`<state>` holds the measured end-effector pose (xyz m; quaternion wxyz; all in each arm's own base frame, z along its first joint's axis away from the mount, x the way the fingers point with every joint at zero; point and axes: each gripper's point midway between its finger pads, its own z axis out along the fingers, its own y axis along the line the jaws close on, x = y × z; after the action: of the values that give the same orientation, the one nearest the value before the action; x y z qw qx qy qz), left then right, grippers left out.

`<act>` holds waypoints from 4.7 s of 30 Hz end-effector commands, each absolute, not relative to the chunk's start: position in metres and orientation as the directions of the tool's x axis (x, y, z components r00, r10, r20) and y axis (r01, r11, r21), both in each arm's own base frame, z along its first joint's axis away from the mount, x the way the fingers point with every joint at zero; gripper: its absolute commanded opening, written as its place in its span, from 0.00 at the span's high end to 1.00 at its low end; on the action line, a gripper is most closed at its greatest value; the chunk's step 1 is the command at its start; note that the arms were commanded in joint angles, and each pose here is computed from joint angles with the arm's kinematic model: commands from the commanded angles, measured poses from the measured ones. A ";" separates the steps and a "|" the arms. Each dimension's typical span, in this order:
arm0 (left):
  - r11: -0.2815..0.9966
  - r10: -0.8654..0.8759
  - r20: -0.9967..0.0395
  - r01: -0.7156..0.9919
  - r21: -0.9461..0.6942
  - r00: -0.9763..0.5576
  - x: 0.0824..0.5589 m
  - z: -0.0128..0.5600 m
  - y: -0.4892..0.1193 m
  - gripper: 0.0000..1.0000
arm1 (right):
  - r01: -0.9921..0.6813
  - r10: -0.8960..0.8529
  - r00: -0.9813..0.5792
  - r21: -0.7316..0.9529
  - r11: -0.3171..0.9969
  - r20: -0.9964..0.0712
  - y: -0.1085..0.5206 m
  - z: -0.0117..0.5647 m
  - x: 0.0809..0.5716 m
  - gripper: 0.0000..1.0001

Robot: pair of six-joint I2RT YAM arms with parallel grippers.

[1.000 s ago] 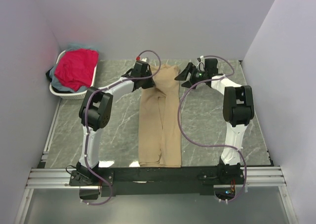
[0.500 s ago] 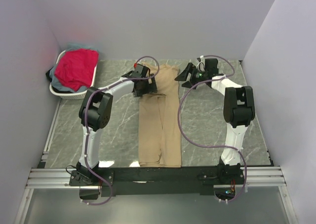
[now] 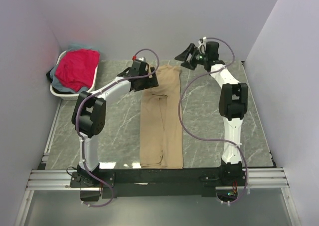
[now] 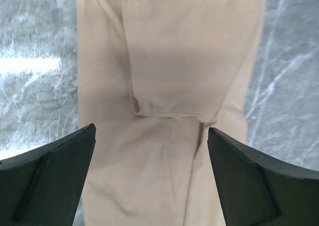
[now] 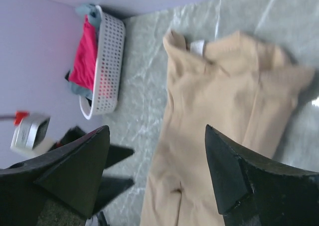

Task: Fold and stack the t-shirts
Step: Fold the tshirt

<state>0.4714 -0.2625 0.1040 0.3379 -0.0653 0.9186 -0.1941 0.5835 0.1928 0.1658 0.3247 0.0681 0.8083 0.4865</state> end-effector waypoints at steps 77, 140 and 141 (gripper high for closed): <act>0.969 -0.069 -0.397 0.034 -0.246 -0.915 0.100 0.044 -0.230 0.11 | -0.021 0.290 -0.892 0.671 0.742 -0.348 0.156 0.099 0.143 0.25; 0.997 0.000 -0.385 0.028 -0.067 -0.923 0.074 0.023 -0.220 0.84 | -0.084 -0.029 -0.972 0.232 0.969 -0.232 0.208 0.000 0.090 0.70; 0.998 0.003 -0.384 0.028 -0.061 -0.923 0.074 0.023 -0.219 0.85 | -0.078 -0.022 -0.970 0.226 0.971 -0.241 0.205 0.001 0.091 0.71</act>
<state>0.0730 -0.2149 0.0166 0.1906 0.0089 0.9811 -0.0325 0.0955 0.2245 0.0131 0.1183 -0.0360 0.9798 0.1574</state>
